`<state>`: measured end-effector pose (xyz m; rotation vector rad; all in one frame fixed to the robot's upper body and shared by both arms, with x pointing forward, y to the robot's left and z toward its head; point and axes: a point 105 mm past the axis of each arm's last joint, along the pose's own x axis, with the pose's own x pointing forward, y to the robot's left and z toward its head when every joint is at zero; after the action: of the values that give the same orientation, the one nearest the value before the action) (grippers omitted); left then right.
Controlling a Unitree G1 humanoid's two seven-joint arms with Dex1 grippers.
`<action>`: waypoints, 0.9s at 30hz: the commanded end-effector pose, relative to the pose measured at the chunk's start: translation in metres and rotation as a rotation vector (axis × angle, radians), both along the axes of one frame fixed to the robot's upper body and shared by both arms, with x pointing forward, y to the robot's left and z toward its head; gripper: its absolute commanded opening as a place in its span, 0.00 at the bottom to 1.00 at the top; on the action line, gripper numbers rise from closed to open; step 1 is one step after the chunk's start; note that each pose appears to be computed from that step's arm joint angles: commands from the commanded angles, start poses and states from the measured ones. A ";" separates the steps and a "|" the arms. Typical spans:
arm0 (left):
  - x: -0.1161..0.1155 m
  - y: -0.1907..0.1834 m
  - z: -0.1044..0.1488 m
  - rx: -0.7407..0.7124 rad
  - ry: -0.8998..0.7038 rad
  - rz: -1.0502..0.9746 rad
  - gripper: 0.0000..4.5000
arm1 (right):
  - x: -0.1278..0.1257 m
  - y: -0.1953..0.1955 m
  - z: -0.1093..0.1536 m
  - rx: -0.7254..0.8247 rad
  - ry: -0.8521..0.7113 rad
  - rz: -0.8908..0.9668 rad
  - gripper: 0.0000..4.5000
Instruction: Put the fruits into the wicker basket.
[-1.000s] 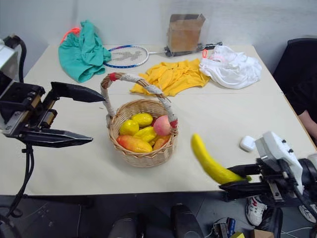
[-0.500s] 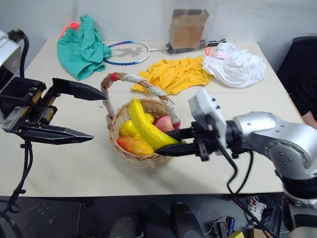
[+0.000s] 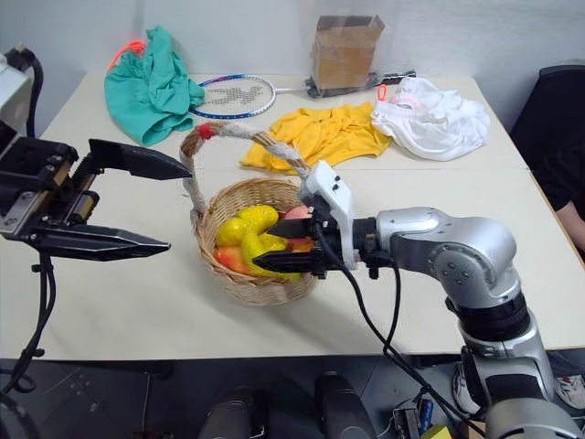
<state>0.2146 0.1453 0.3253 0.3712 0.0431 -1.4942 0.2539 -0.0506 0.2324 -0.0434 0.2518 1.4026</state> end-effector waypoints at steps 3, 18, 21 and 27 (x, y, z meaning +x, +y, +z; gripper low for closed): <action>0.001 0.000 0.007 -0.014 -0.061 -0.007 1.00 | -0.032 -0.039 0.018 0.015 -0.001 0.061 0.69; 0.003 -0.002 0.012 -0.017 -0.093 -0.023 1.00 | 0.045 -0.032 0.015 0.019 -0.236 -0.261 0.69; 0.003 -0.001 0.014 -0.018 -0.100 -0.016 1.00 | 0.048 -0.025 0.011 0.019 -0.259 -0.259 0.66; 0.002 0.000 0.014 -0.019 -0.107 -0.007 1.00 | 0.046 -0.019 0.007 0.039 -0.286 -0.237 0.27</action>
<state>0.2224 0.1441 0.3299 0.3889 -0.0128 -1.4979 0.3053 -0.0717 0.2315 -0.1619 0.0447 1.1297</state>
